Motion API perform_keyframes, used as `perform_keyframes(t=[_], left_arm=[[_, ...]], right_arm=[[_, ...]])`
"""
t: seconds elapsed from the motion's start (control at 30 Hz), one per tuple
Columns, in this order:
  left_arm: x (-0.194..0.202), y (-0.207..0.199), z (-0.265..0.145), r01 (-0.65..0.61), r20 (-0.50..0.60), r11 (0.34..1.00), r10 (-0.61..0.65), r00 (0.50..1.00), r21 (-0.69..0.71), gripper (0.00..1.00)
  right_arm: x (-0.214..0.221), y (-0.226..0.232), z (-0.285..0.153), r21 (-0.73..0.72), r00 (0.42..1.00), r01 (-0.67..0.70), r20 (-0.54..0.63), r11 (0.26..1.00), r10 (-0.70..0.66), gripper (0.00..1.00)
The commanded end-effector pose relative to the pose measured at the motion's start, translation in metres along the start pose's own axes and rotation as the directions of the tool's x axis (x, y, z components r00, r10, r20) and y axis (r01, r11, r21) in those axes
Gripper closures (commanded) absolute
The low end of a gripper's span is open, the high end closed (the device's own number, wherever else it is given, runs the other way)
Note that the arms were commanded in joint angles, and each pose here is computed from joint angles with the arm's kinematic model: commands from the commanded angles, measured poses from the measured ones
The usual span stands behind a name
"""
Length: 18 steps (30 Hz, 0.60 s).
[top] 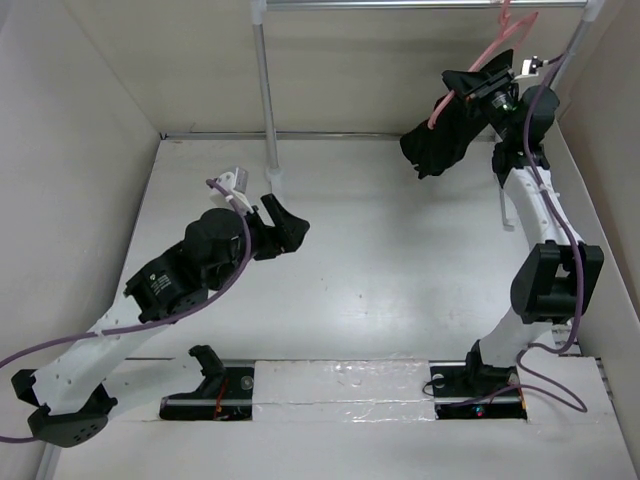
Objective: Place the trousers on the hanger
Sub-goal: Place the hanger at the clothesline.
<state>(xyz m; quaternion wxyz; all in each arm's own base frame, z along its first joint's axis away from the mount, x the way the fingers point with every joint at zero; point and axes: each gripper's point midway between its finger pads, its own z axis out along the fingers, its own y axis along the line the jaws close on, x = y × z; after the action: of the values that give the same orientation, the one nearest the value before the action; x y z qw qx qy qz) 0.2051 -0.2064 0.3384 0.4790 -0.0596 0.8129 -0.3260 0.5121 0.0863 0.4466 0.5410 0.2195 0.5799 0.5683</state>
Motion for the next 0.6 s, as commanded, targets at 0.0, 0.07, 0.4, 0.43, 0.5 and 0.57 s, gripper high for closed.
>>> perform_keyframes(t=[0.0, 0.07, 0.4, 0.43, 0.5, 0.57], left_arm=[[-0.008, -0.003, -0.003, 0.031, 0.03, 1.0, -0.031, 0.999, 0.001, 0.29], [-0.006, -0.001, 0.0, 0.029, 0.026, 1.0, -0.029, 0.999, -0.007, 0.29], [-0.007, -0.009, 0.008, 0.013, 0.017, 1.0, -0.013, 1.0, -0.001, 0.3], [-0.008, -0.009, 0.008, 0.013, 0.02, 1.0, -0.013, 1.0, 0.0, 0.3], [-0.008, -0.01, 0.01, 0.012, 0.021, 1.0, -0.012, 1.0, 0.001, 0.3], [-0.007, -0.01, 0.011, 0.011, 0.019, 1.0, -0.011, 1.0, -0.001, 0.3]], right_arm=[[-0.037, 0.083, -0.012, -0.217, 0.984, 0.162, 0.105, 0.963, -0.142, 1.0], [-0.044, 0.082, -0.012, -0.209, 0.984, 0.159, 0.113, 0.965, -0.138, 1.0], [-0.069, 0.037, -0.01, -0.12, 0.983, 0.163, 0.101, 0.979, -0.151, 1.0], [-0.068, 0.032, -0.009, -0.11, 0.984, 0.159, 0.097, 0.981, -0.149, 1.0], [-0.067, 0.023, -0.007, -0.1, 0.986, 0.152, 0.087, 0.983, -0.144, 1.0], [-0.067, 0.019, -0.006, -0.092, 0.986, 0.147, 0.089, 0.985, -0.139, 1.0]])
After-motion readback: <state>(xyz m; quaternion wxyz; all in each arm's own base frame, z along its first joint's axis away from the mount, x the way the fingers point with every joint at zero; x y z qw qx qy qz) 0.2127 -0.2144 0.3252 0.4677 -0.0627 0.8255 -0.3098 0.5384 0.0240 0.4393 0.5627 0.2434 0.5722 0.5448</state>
